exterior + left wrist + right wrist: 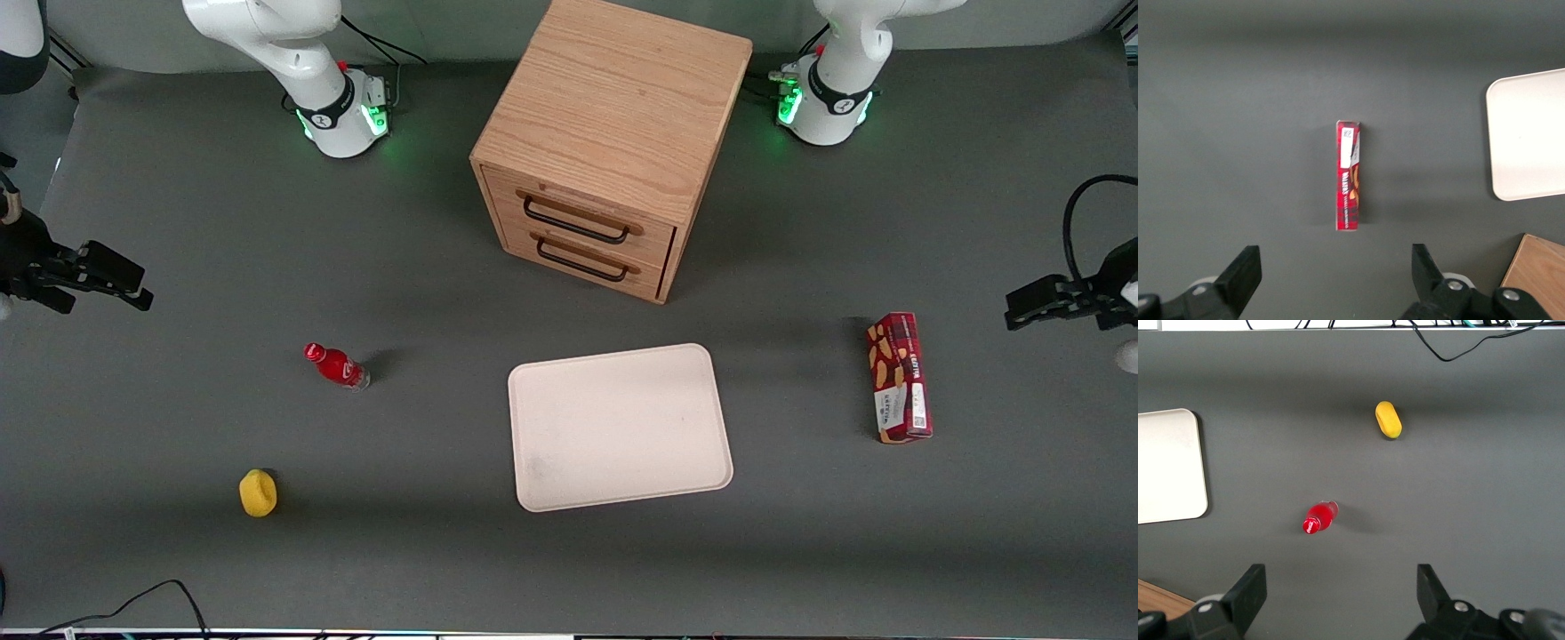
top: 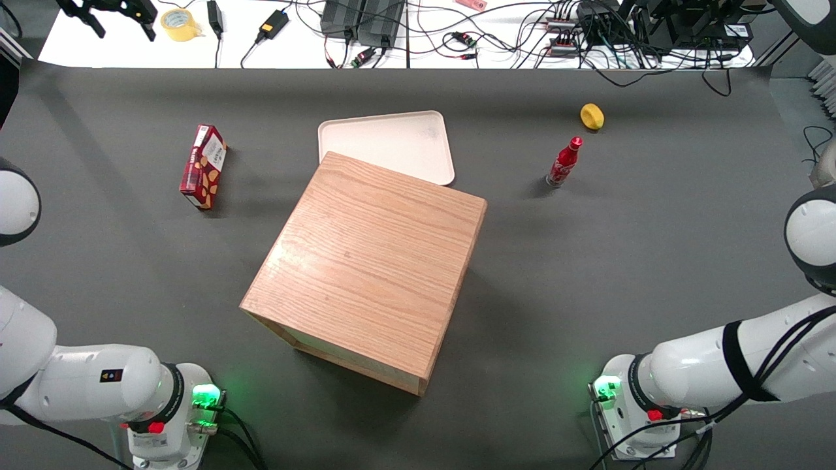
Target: Place red cookie box on tray
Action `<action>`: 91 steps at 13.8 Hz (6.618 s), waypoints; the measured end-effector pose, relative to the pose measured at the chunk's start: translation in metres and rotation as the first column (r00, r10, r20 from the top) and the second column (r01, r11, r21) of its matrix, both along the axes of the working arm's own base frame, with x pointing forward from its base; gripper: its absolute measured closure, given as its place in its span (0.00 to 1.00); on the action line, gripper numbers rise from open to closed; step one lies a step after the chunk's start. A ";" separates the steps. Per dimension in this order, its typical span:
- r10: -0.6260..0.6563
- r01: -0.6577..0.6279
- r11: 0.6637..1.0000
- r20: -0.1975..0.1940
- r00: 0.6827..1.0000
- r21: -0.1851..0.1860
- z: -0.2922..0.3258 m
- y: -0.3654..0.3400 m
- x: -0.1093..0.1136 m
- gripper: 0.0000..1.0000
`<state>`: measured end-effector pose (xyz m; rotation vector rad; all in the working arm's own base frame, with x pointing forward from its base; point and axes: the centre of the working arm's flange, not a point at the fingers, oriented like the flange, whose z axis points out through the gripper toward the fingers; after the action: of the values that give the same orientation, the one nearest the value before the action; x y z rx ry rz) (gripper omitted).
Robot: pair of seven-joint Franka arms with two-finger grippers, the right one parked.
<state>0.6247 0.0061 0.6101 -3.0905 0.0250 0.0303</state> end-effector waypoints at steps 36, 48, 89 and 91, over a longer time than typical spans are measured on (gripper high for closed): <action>-0.096 0.081 0.991 -0.140 0.986 -0.105 -0.360 0.038 0.045 0.12; 0.012 -0.018 0.997 -0.074 0.997 -0.081 -0.288 -0.045 0.035 0.93; 0.061 -0.058 0.997 0.063 0.996 -0.050 0.005 0.025 0.006 0.00; 0.042 -0.038 0.998 0.066 0.997 -0.056 0.013 0.030 -0.001 0.00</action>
<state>0.6241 0.0363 0.6233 -3.1442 -0.0390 -0.0739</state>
